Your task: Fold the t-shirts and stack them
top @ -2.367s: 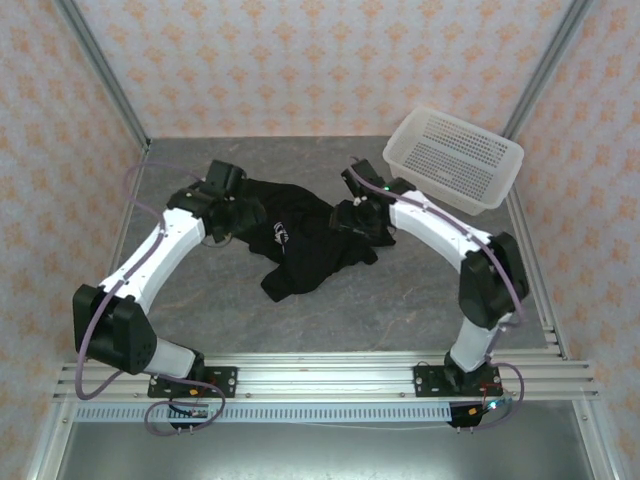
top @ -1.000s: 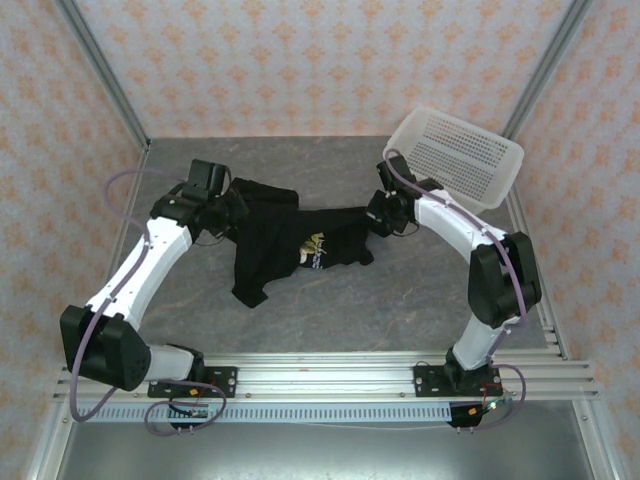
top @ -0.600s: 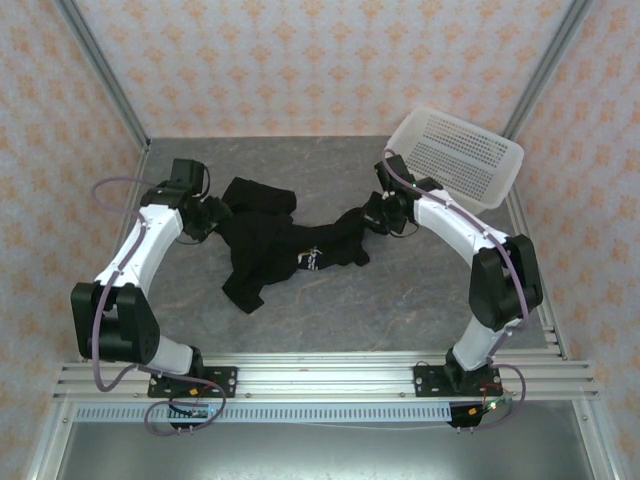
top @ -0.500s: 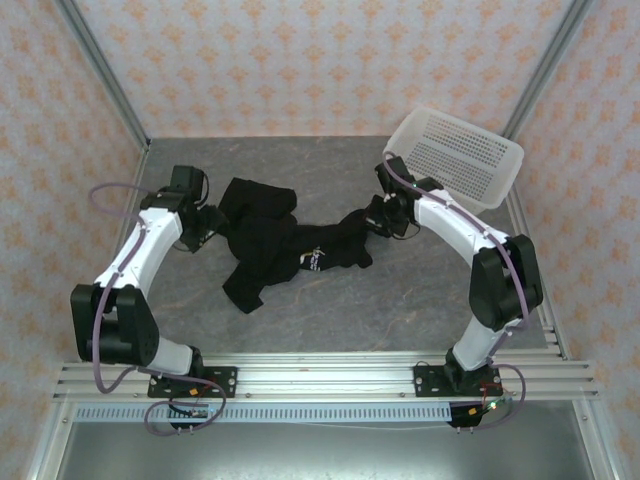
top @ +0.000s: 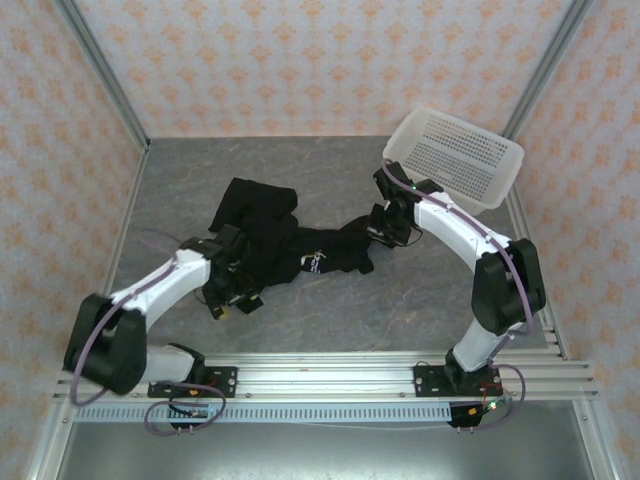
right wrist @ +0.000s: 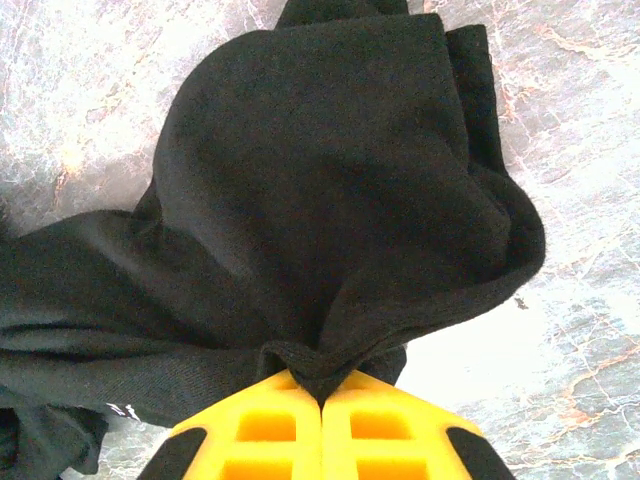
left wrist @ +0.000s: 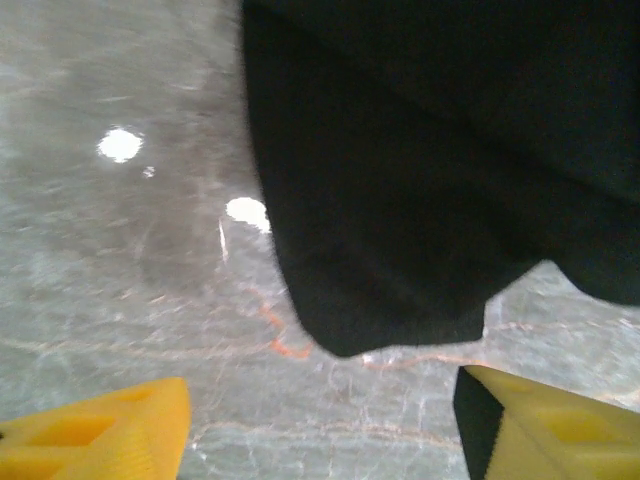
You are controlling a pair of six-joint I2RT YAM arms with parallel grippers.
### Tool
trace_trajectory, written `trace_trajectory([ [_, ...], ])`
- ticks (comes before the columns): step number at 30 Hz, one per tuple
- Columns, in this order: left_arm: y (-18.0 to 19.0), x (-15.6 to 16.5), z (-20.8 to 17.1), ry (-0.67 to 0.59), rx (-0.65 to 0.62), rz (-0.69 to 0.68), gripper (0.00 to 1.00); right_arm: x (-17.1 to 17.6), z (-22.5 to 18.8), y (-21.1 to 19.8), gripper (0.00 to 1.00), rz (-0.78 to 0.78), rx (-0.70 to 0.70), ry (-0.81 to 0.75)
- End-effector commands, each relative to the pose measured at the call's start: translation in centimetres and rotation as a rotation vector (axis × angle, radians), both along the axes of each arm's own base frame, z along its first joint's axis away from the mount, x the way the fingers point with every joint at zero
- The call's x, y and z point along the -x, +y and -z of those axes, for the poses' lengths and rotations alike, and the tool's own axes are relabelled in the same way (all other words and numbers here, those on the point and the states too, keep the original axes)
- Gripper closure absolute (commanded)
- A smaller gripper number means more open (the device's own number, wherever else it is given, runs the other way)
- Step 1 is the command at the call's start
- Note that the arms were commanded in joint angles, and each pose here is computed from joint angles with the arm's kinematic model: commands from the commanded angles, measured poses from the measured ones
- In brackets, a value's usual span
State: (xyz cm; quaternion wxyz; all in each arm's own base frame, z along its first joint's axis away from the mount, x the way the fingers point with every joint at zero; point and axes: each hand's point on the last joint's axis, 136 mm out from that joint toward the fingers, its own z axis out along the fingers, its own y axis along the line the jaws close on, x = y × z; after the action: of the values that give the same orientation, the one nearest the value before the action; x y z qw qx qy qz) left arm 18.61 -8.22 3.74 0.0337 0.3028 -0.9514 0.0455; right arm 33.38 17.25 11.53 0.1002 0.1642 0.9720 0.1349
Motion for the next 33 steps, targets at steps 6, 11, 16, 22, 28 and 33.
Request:
trace_trajectory([
  [6,0.6,-2.6,3.1,0.029,-0.154,0.081,0.77,0.9,-0.9,-1.5,1.0,-0.023,0.067,-0.005],
  [11,3.1,-6.7,-4.2,-0.178,-0.311,0.084,1.0,-0.9,-3.9,-3.2,1.0,0.014,0.093,-0.097],
  [16,3.5,-11.3,-14.8,-0.5,-0.296,0.01,1.0,-4.2,-9.8,-3.8,1.0,0.016,0.088,-0.261],
  [22,5.3,-16.4,-25.8,-0.801,-0.184,-0.15,1.0,-8.5,-18.2,-4.2,1.0,0.032,0.074,-0.496],
  [28,7.4,-19.7,-37.7,-1.094,-0.118,-0.236,1.0,-11.0,-29.8,-5.6,1.0,0.114,0.013,-0.825],
  [33,9.5,-17.7,-45.0,-1.278,-0.164,-0.293,1.0,-8.5,-37.7,-6.1,1.0,0.125,-0.07,-1.053],
])
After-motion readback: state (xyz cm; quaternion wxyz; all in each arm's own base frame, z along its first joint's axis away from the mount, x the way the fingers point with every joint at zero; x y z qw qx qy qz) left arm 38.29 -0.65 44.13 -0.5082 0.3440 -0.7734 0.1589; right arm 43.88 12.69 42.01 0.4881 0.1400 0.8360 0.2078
